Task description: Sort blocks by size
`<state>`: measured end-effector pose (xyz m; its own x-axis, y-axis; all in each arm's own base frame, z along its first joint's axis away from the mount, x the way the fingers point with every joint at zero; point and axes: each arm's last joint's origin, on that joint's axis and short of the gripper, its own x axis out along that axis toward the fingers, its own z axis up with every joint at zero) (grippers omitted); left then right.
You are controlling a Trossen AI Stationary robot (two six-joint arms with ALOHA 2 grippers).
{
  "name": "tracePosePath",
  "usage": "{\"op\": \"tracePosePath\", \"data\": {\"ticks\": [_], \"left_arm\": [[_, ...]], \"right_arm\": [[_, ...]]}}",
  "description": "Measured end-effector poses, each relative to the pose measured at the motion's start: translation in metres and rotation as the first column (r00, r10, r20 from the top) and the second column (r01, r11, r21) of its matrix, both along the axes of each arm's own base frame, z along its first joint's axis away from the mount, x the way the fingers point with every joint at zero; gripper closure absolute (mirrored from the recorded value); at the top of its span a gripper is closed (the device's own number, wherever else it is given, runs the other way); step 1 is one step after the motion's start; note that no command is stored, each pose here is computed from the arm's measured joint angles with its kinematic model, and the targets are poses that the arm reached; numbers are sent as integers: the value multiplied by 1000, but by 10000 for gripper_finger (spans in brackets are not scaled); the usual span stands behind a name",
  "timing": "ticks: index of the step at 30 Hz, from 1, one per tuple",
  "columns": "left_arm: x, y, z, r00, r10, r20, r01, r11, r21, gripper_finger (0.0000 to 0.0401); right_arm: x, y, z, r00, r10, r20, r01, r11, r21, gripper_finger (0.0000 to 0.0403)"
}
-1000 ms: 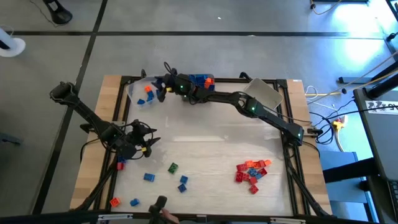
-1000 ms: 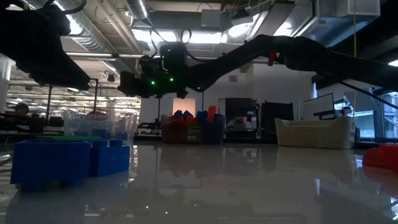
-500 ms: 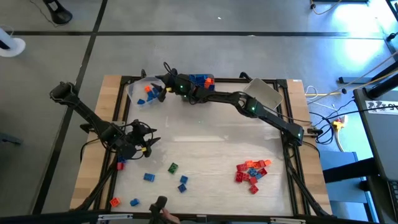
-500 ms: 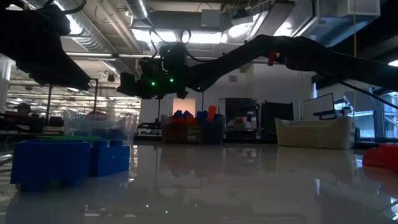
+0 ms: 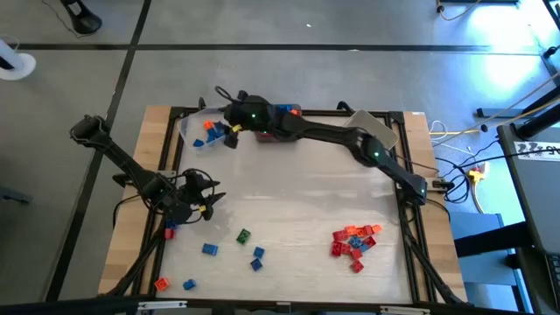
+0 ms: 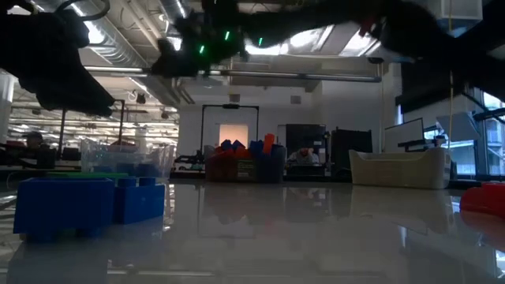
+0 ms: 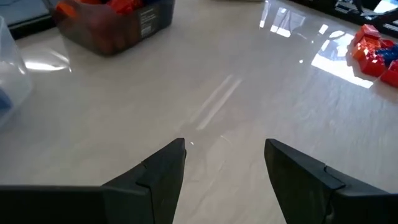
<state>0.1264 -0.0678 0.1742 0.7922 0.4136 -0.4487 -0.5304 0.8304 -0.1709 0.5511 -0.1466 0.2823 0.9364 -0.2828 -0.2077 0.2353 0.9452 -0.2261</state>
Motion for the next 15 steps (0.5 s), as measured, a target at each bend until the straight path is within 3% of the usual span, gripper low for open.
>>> {"op": "tracePosePath", "data": {"ticks": [5, 9, 15], "left_arm": [[-1, 1, -1, 999, -15, -35, 16, 999, 47, 194], [0, 1, 0, 998, -41, -53, 45, 995, 88, 194], [1, 0, 1, 998, -46, -40, 50, 995, 84, 194]], "right_arm": [[-27, 36, 42, 981, -8, -194, -4, 998, -60, 173], [-57, 67, 86, 969, 2, -246, -22, 997, -78, 173], [-83, 100, 102, 927, -15, -375, -16, 997, -78, 173]]}}
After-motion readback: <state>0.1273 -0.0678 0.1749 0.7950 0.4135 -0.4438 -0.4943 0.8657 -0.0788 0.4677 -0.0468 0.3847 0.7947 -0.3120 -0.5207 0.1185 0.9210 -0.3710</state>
